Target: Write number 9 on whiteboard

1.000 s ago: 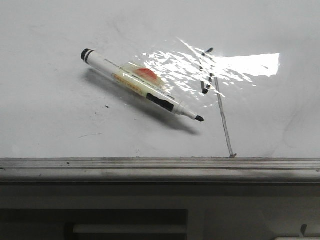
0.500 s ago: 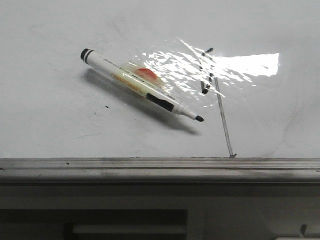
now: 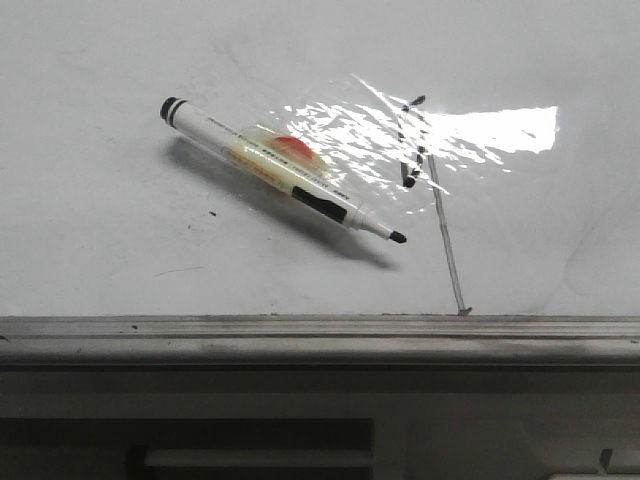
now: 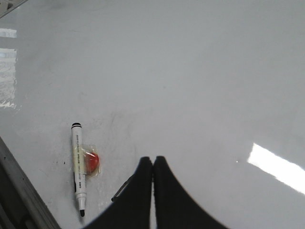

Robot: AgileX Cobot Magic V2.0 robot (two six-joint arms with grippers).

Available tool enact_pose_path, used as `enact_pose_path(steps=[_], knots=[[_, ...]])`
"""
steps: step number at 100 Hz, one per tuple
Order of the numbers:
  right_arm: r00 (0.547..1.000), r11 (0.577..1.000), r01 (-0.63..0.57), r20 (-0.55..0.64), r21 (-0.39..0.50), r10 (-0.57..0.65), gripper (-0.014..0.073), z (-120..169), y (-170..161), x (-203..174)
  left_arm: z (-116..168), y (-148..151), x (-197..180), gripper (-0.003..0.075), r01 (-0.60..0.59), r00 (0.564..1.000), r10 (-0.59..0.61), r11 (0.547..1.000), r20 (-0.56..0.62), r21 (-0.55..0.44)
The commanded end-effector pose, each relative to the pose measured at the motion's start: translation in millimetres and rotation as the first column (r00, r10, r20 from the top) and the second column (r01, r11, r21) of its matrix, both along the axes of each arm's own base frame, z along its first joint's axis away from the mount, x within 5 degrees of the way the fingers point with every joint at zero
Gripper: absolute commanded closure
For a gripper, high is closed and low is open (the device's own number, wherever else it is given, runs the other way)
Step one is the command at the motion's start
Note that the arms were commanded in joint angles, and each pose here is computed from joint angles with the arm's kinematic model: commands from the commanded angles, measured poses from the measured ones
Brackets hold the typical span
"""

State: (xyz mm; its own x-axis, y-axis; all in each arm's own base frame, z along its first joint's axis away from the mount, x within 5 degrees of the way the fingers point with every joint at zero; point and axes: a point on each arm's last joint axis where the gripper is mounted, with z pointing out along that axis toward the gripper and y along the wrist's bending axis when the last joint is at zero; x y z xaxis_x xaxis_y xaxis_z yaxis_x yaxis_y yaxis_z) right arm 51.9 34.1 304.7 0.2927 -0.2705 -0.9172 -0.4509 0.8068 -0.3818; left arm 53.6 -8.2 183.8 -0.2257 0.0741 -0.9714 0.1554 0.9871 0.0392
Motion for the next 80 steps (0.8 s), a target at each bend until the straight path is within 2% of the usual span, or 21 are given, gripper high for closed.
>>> enact_pose_path(steps=[1,23,30,41,55,61,62,68,80], knots=[[0.997,0.998,0.035,0.069,0.048,-0.039,0.0645,14,-4,0,-1,0,2,0.0741,-0.007,0.999,0.008,1.000,0.040,-0.019],[0.998,0.998,0.054,0.020,0.025,-0.054,0.0645,-9,-1,8,-1,0,2,0.0741,-0.007,0.999,0.008,1.000,0.040,-0.019],[0.996,0.995,0.087,0.004,0.050,-0.088,0.0645,-23,-2,13,-1,0,2,0.0741,-0.007,0.999,0.008,1.000,0.040,-0.019],[0.985,0.977,0.154,-0.105,0.145,-0.140,0.0645,-53,-6,18,-1,0,2,0.0741,-0.007,0.999,0.008,1.000,0.040,-0.019],[0.939,0.941,0.293,-0.235,0.166,-0.251,0.0645,-95,-14,22,-1,0,2,0.0741,-0.007,0.999,0.008,1.000,0.040,-0.019],[0.911,0.919,0.356,-0.281,0.167,-0.302,0.0645,-108,-19,21,-1,0,2,0.0741,-0.007,0.999,0.008,1.000,0.040,-0.019],[0.895,0.916,0.374,-0.316,0.144,-0.315,0.0645,-112,-20,21,-1,0,2,0.0741,-0.007,0.999,0.008,1.000,0.040,-0.019],[0.857,0.894,0.438,-0.348,0.099,-0.381,0.0645,-116,-25,19,-1,0,2,0.0741,-0.007,0.999,0.008,1.000,0.040,-0.019],[0.807,0.849,0.522,-0.369,0.079,-0.462,0.0645,-122,-33,11,-1,0,2,0.0741,-0.007,0.999,0.008,1.000,0.040,-0.019]])
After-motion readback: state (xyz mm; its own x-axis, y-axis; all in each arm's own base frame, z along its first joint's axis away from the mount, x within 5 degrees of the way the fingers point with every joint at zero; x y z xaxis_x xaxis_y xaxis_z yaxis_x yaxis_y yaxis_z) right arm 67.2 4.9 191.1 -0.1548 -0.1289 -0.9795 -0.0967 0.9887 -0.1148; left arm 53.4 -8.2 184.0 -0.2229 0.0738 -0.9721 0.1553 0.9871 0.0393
